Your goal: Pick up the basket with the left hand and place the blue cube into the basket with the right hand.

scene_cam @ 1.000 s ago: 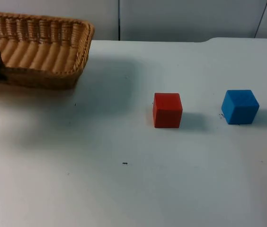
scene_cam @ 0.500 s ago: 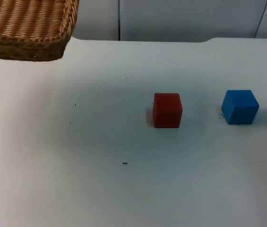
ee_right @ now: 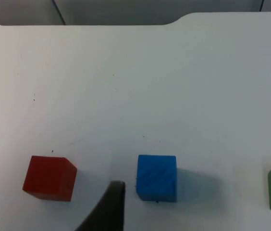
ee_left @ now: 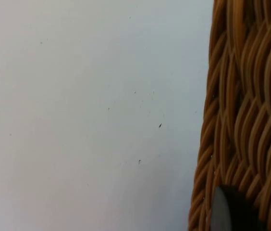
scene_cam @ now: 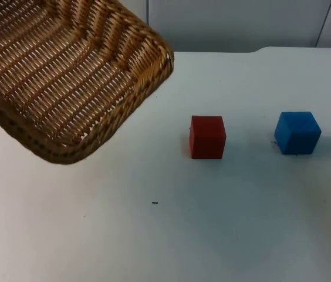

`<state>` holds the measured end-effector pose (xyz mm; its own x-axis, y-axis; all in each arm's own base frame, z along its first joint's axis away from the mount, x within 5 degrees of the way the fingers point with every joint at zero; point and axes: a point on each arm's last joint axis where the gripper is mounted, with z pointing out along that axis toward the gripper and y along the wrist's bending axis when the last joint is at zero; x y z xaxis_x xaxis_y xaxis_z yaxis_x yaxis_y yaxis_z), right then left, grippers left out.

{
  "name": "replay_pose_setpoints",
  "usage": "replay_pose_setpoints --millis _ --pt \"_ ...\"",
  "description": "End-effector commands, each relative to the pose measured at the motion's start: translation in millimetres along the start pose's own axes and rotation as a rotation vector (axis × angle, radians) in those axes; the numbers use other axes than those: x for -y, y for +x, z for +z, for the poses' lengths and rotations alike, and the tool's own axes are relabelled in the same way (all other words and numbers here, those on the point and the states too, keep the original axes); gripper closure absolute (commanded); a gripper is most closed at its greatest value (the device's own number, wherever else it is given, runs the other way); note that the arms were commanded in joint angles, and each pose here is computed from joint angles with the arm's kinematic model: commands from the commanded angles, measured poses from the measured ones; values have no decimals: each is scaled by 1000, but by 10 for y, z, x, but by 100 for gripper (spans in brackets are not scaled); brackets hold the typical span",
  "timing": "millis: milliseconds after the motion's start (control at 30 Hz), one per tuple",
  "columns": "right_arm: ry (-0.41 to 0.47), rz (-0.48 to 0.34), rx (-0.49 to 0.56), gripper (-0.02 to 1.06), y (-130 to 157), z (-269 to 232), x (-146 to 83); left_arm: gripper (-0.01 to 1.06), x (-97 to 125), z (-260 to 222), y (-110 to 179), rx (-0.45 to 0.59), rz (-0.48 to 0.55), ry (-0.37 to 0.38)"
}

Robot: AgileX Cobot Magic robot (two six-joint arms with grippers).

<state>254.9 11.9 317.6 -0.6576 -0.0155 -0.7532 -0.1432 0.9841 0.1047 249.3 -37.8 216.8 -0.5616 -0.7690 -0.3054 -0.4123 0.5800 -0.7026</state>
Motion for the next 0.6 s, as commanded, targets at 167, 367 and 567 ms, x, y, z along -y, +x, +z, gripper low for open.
replay_pose_setpoints --millis 167,367,567 --pt "-2 -6 -6 6 -9 -13 5 105 -5 182 101 -250 241 -72" --pt "-12 -4 -24 6 8 -14 -4 105 104 337 29 -448 418 -145" --pt "-65 -123 -26 6 12 7 -180 105 226 334 -103 -517 537 -213"
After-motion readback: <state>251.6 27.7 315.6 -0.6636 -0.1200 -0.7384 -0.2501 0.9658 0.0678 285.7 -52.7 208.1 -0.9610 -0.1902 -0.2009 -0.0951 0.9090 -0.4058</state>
